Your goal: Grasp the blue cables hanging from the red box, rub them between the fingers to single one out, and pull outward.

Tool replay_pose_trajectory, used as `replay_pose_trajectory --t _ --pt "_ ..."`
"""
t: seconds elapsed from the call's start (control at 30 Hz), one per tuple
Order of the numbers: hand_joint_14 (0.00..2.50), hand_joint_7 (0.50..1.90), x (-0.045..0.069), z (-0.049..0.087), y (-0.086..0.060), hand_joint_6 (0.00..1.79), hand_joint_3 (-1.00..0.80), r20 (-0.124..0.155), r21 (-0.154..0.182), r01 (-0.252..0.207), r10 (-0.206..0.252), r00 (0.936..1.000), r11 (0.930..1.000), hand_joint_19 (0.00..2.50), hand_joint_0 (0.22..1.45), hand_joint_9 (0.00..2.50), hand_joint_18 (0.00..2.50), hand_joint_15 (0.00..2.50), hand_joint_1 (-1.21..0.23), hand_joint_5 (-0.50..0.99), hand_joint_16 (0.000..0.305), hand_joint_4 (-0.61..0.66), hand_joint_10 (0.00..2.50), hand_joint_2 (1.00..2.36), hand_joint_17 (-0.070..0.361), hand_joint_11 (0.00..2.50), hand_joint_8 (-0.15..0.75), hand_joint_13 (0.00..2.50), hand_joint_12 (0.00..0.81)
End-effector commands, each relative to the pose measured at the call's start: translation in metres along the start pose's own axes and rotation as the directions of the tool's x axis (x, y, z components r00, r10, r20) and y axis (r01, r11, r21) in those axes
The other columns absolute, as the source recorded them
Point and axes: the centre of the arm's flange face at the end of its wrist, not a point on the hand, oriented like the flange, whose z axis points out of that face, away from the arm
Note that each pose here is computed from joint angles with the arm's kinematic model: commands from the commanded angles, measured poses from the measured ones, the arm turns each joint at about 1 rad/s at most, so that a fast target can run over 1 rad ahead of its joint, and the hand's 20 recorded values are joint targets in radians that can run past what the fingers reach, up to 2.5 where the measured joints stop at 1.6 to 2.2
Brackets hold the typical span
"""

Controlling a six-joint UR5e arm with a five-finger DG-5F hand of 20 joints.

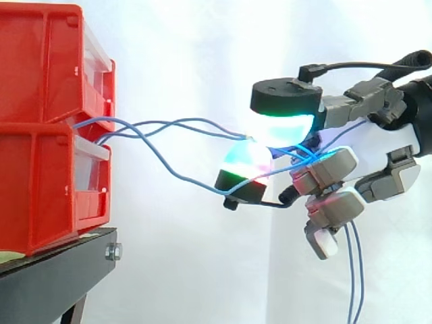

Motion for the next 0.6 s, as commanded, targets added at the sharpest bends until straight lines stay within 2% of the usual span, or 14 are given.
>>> replay_pose_trajectory --t 0.0,0.07,0.27,0.33,0.43,0.57 --pt "0.03 0.90 0.0007 0.0000 -0.0001 0.88 -0.32 -0.001 0.000 0.000 0.000 1.0000 1.0000 0.63 0.68 1.26 0.83 0.89 -0.90 -0.16 0.051 0.00 0.02 1.01 0.115 1.37 0.235 1.07 0.363" --pt "0.03 0.93 -0.0006 -0.0001 0.0004 0.88 -0.39 0.001 -0.001 -0.001 0.001 1.0000 1.0000 0.58 0.71 1.22 0.78 0.78 -0.92 -0.16 0.050 -0.05 0.02 1.01 0.112 1.28 0.231 0.97 0.374" --pt "0.03 0.88 -0.0009 -0.0002 0.0017 0.87 -0.50 0.002 -0.002 -0.001 0.001 1.0000 1.0000 0.52 0.74 1.16 0.70 0.63 -0.93 -0.16 0.048 -0.07 0.02 1.00 0.109 1.15 0.227 0.85 0.362" --pt "0.02 0.91 0.0003 -0.0002 0.0026 0.86 -0.50 0.000 -0.004 -0.001 0.001 1.0000 1.0000 0.52 0.68 1.16 0.67 0.62 -0.92 -0.15 0.048 -0.02 0.02 1.00 0.108 1.14 0.227 0.83 0.358" --pt "0.02 0.90 -0.0009 -0.0003 0.0032 0.86 -0.50 0.001 -0.005 -0.001 0.001 1.0000 1.0000 0.54 0.56 1.15 0.62 0.63 -0.82 -0.15 0.051 0.01 0.02 1.00 0.114 1.06 0.252 0.82 0.372" --pt "0.02 0.88 -0.0010 -0.0003 0.0046 0.85 -0.50 0.001 -0.008 -0.002 0.002 1.0000 1.0000 0.55 0.49 1.17 0.61 0.63 -0.71 -0.14 0.057 0.03 0.02 1.00 0.128 1.04 0.274 0.84 0.393"
